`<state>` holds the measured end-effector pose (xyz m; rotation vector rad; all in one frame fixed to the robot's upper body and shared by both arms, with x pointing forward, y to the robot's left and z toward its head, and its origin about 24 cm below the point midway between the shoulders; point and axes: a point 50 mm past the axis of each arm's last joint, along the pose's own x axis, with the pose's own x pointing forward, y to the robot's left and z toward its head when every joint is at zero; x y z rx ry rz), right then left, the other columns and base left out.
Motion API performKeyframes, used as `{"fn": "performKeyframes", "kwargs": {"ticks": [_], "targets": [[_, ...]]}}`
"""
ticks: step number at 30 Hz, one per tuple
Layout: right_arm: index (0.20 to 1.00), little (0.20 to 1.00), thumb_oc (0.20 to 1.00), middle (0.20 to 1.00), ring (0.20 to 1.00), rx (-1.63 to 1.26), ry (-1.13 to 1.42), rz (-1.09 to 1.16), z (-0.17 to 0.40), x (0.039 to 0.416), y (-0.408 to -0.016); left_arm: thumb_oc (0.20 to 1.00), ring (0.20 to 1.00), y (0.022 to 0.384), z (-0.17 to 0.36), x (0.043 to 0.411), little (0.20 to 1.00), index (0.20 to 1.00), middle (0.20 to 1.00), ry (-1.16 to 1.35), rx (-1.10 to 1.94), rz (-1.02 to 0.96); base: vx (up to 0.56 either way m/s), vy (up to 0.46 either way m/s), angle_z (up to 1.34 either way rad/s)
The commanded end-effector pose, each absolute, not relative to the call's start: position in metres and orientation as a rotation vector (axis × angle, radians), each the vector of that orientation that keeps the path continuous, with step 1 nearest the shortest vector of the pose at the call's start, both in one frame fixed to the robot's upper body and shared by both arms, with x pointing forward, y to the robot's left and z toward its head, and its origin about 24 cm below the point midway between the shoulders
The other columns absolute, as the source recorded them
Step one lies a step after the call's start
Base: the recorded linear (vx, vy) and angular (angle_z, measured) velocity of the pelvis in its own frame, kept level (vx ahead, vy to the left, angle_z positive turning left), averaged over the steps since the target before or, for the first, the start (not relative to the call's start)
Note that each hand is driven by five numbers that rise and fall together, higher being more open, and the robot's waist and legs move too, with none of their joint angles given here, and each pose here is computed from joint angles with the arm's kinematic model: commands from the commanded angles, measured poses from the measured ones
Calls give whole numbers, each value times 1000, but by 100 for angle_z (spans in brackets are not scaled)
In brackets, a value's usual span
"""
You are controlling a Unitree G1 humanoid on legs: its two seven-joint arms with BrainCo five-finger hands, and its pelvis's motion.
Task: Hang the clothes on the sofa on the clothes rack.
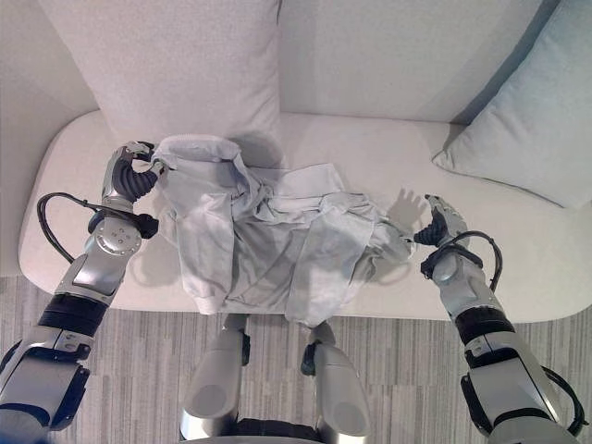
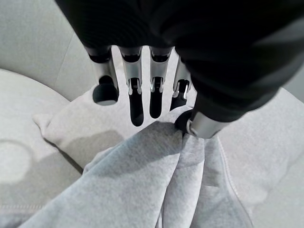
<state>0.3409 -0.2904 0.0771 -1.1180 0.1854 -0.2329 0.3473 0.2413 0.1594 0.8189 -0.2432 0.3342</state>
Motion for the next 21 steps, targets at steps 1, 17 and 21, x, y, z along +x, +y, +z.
{"fn": "performKeyframes", "kwargs": {"ticks": [1,17,21], "targets": [[1000,1000,1000,1000,1000,-1164,176,-250,90,346,-299,200,200,233,199,353,200,200,200,-398,815,370,33,13,1],[1000,1000,1000,1000,1000,-1223,261,-234,85,364,-287,200,200,208,231,346,200,200,200,-564,749,355,-13,16,3],[200,200,200,200,200,-1291,312,-201,79,365,-285,200,200,201,238,348,200,200,200,-598,736,351,-29,41,7]]}}
